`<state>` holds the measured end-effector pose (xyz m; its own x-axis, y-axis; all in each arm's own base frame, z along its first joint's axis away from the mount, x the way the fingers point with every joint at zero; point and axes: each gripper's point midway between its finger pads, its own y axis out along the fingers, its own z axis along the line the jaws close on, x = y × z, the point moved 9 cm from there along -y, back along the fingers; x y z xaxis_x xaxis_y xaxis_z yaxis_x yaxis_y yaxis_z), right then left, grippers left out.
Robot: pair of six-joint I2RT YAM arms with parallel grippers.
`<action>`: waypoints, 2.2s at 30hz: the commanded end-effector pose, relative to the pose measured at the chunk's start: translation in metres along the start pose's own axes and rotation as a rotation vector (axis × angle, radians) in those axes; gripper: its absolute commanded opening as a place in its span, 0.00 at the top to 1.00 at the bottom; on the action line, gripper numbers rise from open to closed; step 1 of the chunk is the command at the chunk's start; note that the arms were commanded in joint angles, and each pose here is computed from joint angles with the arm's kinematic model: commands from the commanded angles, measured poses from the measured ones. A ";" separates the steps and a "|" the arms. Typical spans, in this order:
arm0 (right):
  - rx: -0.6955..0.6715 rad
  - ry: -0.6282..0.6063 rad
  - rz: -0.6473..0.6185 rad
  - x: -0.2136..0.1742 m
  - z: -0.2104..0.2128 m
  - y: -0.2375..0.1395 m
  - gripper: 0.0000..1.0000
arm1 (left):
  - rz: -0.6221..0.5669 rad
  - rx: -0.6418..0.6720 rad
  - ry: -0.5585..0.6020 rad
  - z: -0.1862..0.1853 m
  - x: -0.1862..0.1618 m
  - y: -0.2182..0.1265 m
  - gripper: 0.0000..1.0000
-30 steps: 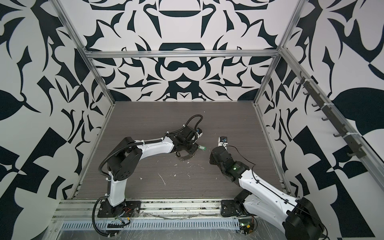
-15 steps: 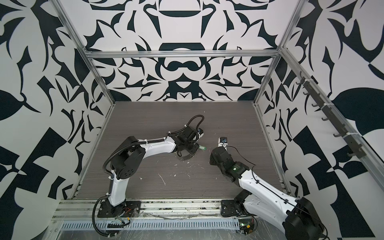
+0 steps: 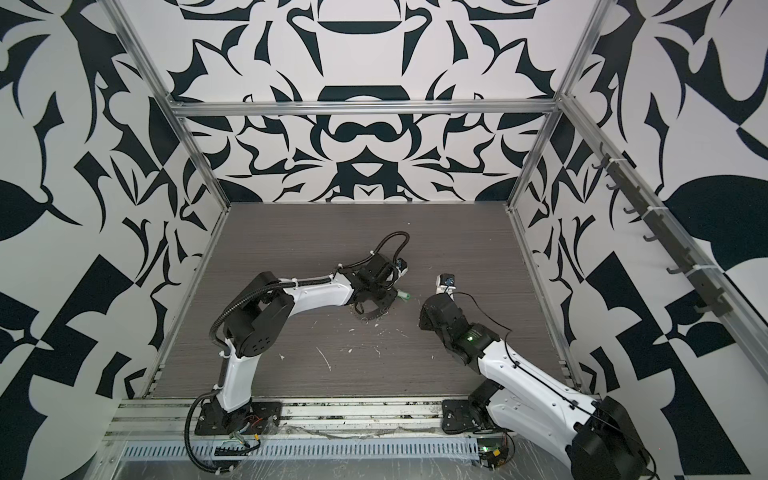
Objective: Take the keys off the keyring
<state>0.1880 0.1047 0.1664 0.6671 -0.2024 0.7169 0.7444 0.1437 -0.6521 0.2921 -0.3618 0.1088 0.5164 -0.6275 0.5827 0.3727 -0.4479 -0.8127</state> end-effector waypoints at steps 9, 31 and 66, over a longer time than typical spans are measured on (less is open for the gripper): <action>0.049 0.033 -0.015 0.004 0.004 -0.004 0.65 | -0.056 0.019 -0.003 0.000 0.009 -0.018 0.97; 0.779 -0.176 -0.194 0.029 0.065 -0.042 0.59 | -0.455 -0.209 -0.074 -0.014 -0.009 -0.190 1.00; 1.340 -0.271 -0.317 0.070 0.124 -0.125 0.91 | -0.786 -0.446 0.045 -0.030 -0.041 -0.305 1.00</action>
<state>0.1508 0.1922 0.3062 0.3923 -0.1942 0.8991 0.2609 0.9608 0.0937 0.1381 -0.2223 0.3249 0.2387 -0.1057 0.9653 0.2655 -0.9491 -0.1696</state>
